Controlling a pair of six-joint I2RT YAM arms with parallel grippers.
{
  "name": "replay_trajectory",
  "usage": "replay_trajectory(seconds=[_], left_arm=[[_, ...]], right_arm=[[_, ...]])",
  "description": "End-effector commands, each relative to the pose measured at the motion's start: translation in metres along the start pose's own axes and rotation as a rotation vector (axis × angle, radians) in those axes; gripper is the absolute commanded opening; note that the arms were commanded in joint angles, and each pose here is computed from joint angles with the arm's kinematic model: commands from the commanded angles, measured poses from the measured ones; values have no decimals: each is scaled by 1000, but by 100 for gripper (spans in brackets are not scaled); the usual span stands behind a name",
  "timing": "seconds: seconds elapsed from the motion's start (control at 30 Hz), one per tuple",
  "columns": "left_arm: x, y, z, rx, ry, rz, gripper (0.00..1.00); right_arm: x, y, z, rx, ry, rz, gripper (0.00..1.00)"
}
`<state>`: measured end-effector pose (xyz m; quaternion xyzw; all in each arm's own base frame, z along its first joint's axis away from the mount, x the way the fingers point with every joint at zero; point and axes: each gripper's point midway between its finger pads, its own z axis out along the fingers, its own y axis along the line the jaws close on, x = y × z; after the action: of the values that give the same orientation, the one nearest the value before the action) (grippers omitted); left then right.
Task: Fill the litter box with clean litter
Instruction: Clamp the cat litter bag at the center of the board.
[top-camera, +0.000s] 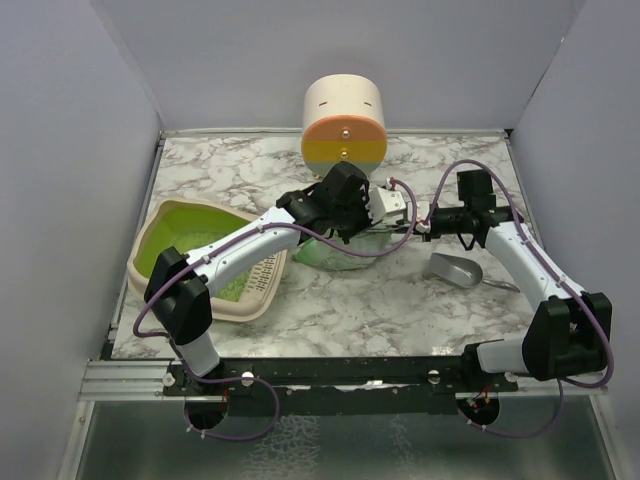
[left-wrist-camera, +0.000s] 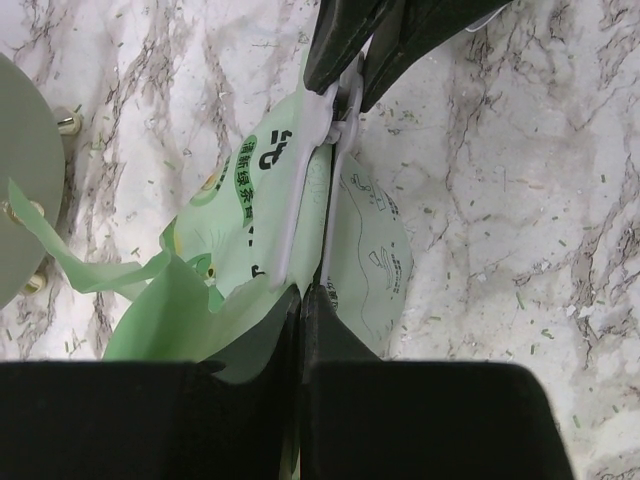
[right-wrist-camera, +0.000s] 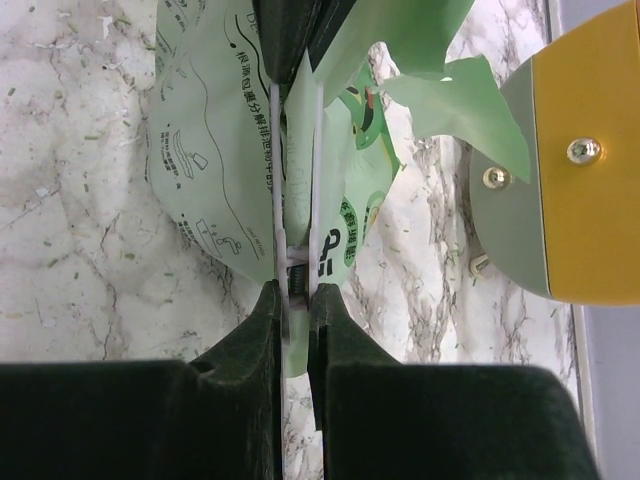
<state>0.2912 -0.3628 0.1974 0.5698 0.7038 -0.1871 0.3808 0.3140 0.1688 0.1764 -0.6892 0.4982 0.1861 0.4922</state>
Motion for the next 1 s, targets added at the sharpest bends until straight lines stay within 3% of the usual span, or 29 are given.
replay_trajectory(seconds=[0.0,0.27,0.4,0.63,0.97], left_arm=[[-93,6,-35,-38,-317,84,0],[-93,7,-35,-38,-316,78,0],[-90,9,-34,-51,-307,69,0],[-87,15,-35,-96,-307,49,37],[-90,35,-53,-197,-374,-22,58]], right_arm=[[-20,17,13,-53,-150,93,1],[-25,19,15,-61,-190,132,3],[-20,19,15,-53,-167,132,26],[-18,10,8,-10,-102,122,40],[-29,-6,-14,100,-41,147,44]])
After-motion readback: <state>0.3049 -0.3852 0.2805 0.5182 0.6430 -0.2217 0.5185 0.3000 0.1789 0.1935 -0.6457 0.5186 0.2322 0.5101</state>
